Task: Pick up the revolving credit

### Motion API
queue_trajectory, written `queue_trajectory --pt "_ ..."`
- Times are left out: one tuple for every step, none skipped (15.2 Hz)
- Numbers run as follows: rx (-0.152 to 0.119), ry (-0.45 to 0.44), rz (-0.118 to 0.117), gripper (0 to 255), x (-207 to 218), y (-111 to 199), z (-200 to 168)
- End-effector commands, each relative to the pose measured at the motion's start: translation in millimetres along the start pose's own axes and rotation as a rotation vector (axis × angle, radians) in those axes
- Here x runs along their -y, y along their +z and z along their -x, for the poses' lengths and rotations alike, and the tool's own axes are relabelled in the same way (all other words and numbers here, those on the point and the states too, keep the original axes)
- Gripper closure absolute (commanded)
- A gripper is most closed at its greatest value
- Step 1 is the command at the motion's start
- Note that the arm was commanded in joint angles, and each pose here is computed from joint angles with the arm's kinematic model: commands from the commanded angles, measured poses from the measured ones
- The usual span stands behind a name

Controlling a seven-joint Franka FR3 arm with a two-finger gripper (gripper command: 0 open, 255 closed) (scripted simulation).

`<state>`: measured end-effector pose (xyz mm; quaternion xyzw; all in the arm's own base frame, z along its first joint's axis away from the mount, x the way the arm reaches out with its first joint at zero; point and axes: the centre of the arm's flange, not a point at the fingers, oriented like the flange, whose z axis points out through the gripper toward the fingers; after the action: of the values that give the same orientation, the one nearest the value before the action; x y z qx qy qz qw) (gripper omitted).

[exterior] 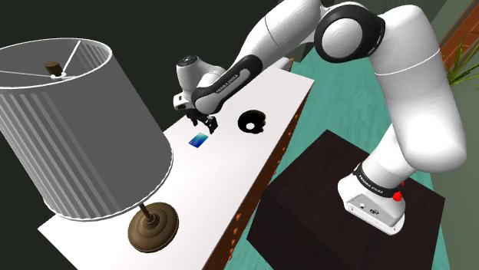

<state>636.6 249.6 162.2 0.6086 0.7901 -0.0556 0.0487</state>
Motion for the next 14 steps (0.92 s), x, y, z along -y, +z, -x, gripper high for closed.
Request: queue_trajectory --pt "0.000 -0.004 0.001 0 0 12 -2" --pt "0.000 -0.004 0.001 0 0 17 -3" --pt "0.000 -0.004 0.001 0 0 22 -4" --pt "0.000 -0.004 0.001 0 0 28 -4" --pt "0.000 -0.004 0.001 0 -1 31 -5" --pt "0.000 -0.004 0.001 0 -1 31 -5" --pt "0.000 -0.004 0.001 255 0 30 -4" --pt "0.000 -0.004 0.001 255 0 30 -4" --pt "0.000 -0.004 0.001 255 0 30 -4" --pt "0.000 -0.004 0.001 255 0 30 -4" --pt "0.000 -0.004 0.001 255 0 31 -4" --pt "0.000 -0.004 0.001 255 0 31 -4" --pt "0.000 -0.004 0.001 255 0 31 -5" --pt "0.000 -0.004 0.001 255 0 31 -4"
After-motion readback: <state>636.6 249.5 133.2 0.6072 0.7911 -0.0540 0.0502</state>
